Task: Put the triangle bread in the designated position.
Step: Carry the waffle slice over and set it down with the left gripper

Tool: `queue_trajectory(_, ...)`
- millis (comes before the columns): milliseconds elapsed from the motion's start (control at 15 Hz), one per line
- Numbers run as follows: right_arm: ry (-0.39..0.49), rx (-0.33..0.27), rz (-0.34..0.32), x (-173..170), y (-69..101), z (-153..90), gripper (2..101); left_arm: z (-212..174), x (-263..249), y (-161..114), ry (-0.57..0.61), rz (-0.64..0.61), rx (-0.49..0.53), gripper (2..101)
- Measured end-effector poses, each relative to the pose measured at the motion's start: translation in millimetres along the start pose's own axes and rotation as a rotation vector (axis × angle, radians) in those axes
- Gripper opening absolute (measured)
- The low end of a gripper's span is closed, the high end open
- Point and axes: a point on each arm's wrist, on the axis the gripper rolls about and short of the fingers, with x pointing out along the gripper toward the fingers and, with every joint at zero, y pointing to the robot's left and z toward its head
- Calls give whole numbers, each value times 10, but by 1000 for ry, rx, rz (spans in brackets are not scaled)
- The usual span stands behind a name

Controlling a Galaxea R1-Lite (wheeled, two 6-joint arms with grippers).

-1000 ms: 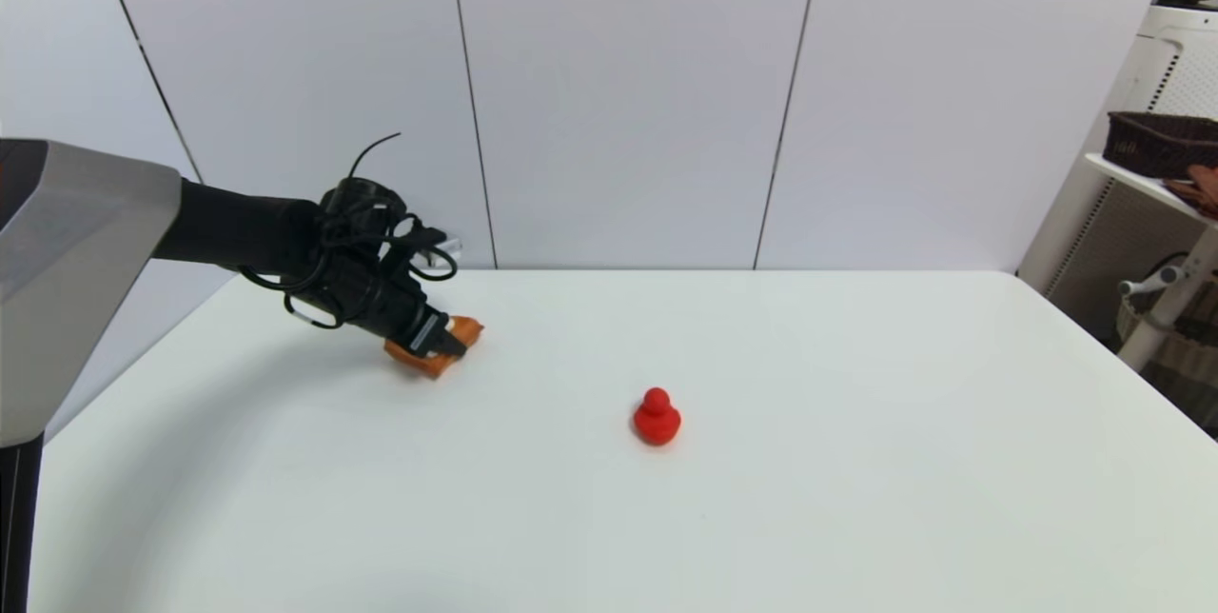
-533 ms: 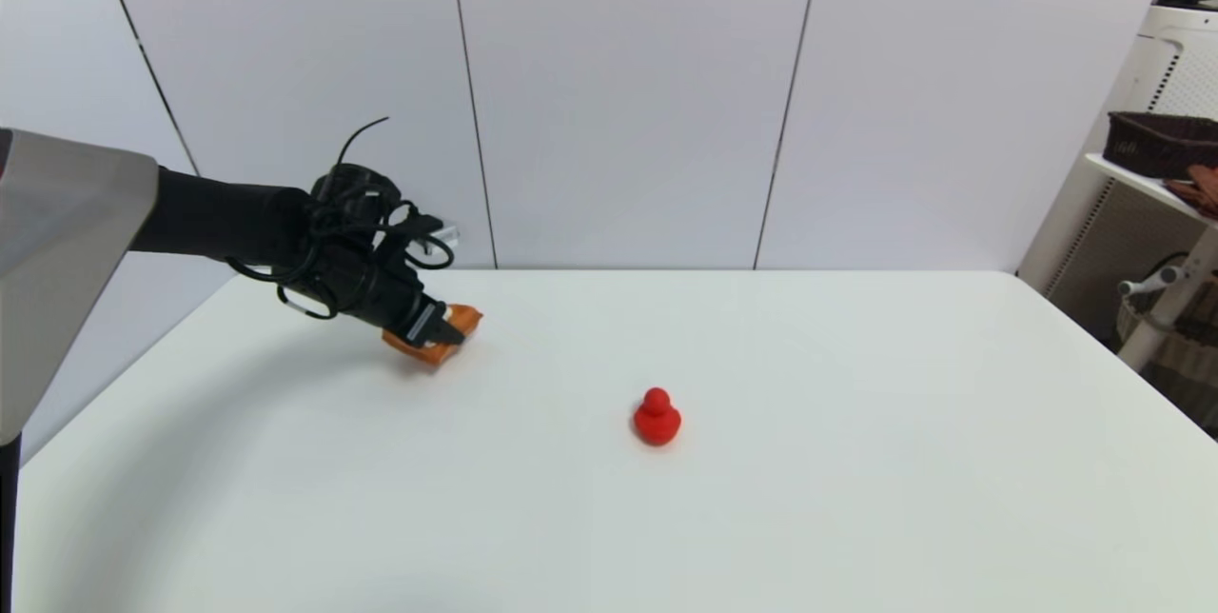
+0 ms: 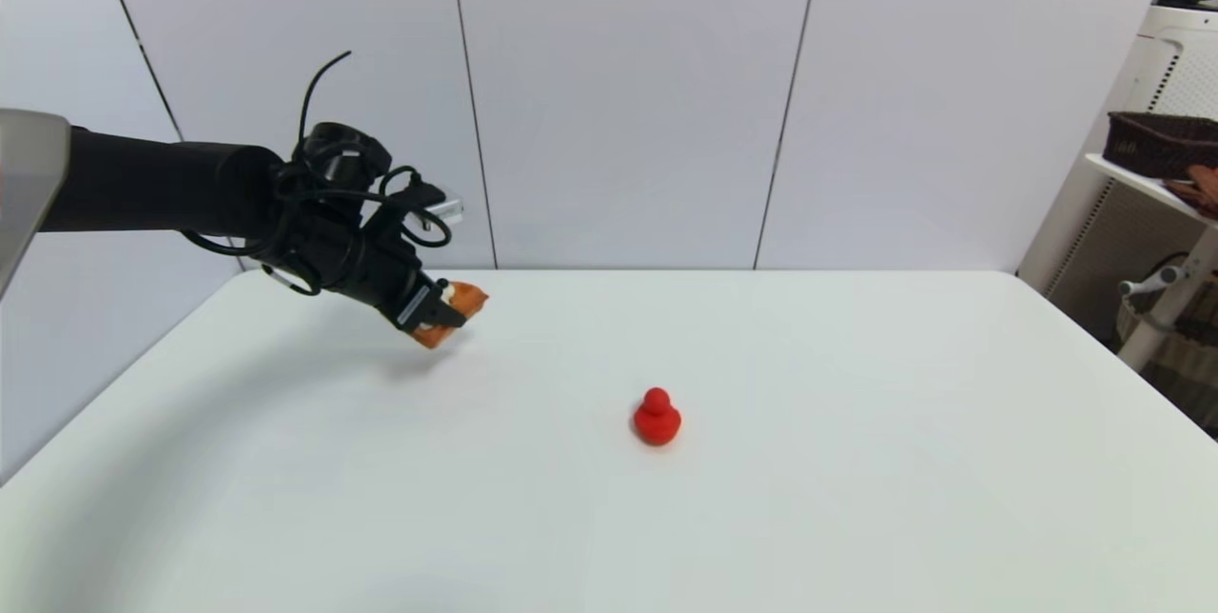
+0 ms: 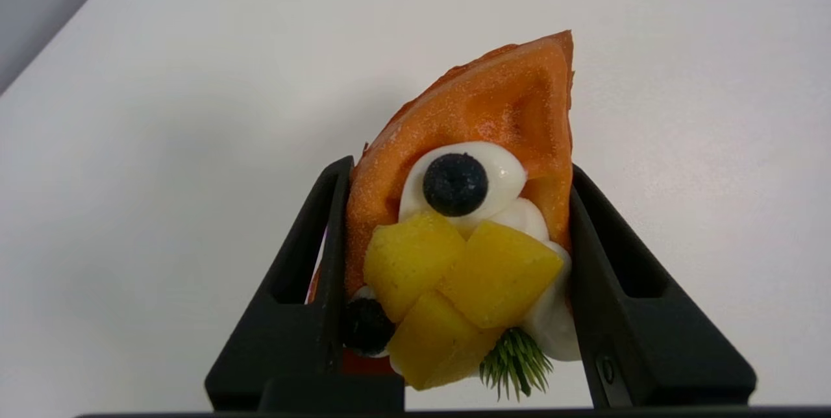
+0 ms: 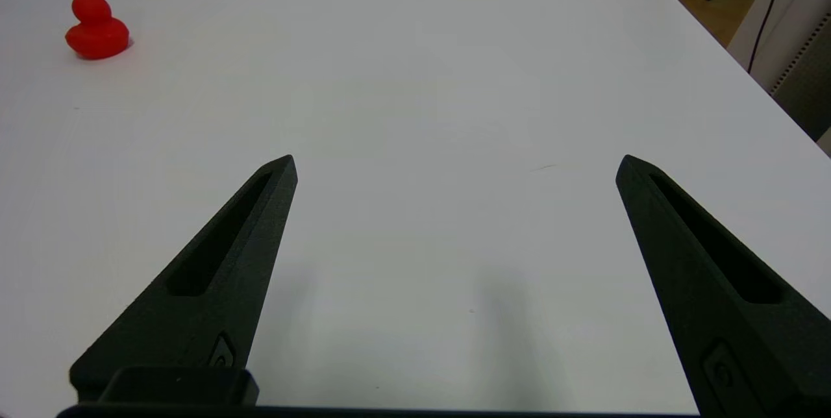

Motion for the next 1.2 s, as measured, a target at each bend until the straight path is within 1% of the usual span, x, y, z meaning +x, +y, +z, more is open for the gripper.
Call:
queue_trajectory(267, 0, 0, 0, 0, 0, 0, 973, 132, -46, -298, 10, -67, 141, 544)
queue_trajectory(467, 0, 0, 0, 0, 0, 0, 973, 281, -3, -592, -16, -126, 282, 541)
queue_trajectory(600, 0, 0, 0, 0, 0, 0, 973, 368, 52, -851, -36, -196, 379, 540)
queue_trajectory(867, 0, 0, 0, 0, 0, 0, 973, 473, 182, -1410, -46, -348, 539, 538)
queue_trajectory(1067, 0, 0, 0, 0, 0, 0, 973, 518, 265, -1781, -40, -419, 606, 538)
queue_trajectory(1200, 0, 0, 0, 0, 0, 0, 973, 517, 291, -1965, -29, -449, 630, 538)
